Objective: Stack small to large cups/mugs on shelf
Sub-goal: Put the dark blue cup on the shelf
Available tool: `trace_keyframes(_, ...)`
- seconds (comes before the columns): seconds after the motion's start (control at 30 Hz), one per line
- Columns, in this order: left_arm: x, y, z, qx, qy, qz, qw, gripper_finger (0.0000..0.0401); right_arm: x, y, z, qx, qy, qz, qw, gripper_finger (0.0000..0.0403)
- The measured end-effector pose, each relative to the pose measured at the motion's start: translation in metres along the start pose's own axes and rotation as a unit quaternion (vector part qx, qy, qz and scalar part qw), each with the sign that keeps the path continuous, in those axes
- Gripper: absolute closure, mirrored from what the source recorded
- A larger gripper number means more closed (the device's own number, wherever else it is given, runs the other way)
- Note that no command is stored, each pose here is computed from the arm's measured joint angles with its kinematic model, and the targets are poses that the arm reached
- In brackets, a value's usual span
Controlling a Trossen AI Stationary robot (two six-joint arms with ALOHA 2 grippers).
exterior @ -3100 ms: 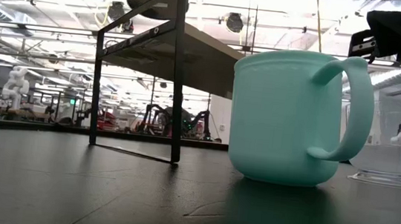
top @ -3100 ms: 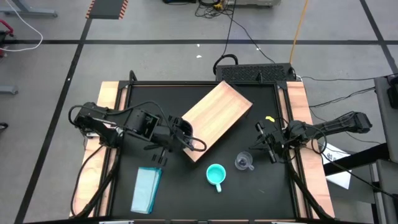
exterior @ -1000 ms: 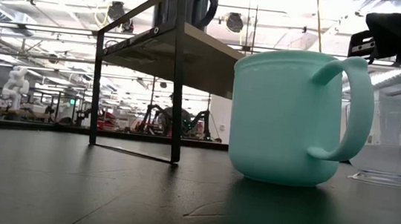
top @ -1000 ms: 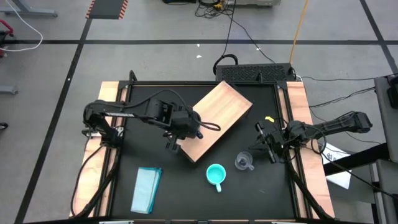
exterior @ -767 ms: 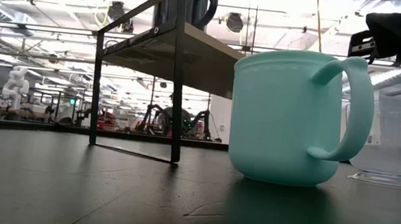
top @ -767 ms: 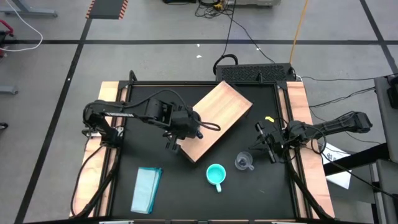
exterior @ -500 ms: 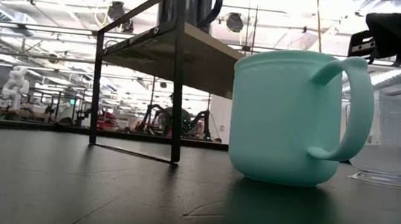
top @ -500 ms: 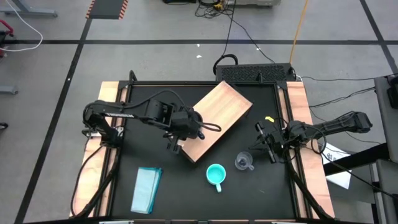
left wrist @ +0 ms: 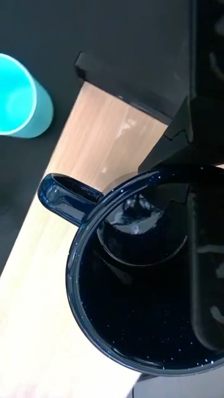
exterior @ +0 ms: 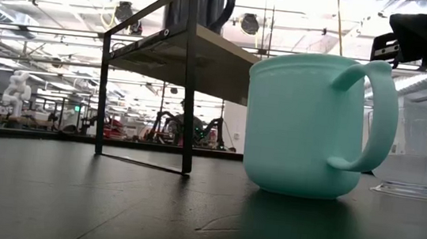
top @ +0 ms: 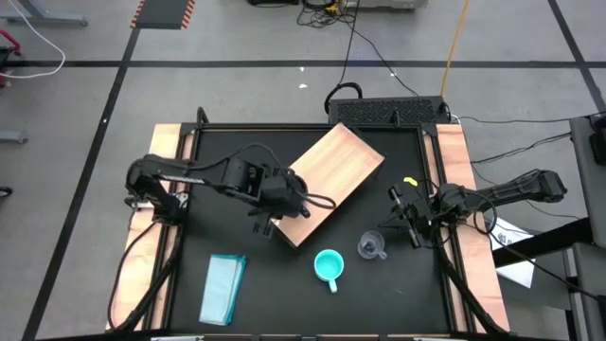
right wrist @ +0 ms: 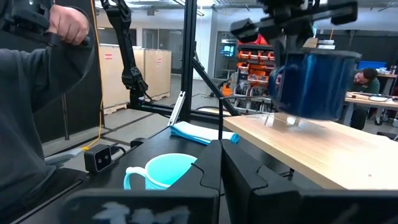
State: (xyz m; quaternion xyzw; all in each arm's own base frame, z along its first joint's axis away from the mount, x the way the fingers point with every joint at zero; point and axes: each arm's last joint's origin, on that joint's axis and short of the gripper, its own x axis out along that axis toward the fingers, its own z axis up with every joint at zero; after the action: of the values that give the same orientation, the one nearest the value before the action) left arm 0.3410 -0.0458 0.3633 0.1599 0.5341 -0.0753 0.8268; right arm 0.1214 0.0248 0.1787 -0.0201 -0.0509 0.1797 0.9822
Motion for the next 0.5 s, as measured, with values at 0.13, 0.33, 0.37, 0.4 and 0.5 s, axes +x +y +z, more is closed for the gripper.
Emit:
trace_keyframes(0.13, 0.013, -0.004, -0.004, 0.002, 0.018, -0.005, 1.0, 0.0386, 0.0, 0.0, 0.0, 0.0, 0.0, 0.0, 1.0, 0.0403)
trace_keyframes(0.33, 0.022, -0.005, -0.006, 0.004, 0.022, -0.005, 1.0, 0.0386, 0.0, 0.0, 0.0, 0.0, 0.0, 0.0, 1.0, 0.0403)
trace_keyframes(0.37, 0.022, -0.005, -0.007, 0.004, 0.022, -0.005, 1.0, 0.0386, 0.0, 0.0, 0.0, 0.0, 0.0, 0.0, 1.0, 0.0403)
trace_keyframes(0.4, 0.022, -0.005, -0.007, 0.004, 0.022, -0.005, 1.0, 0.0386, 0.0, 0.0, 0.0, 0.0, 0.0, 0.0, 1.0, 0.0403)
trace_keyframes(0.5, 0.022, -0.005, -0.007, 0.007, 0.022, -0.005, 1.0, 0.0386, 0.0, 0.0, 0.001, -0.001, -0.003, 0.0, 1.0, 0.0403)
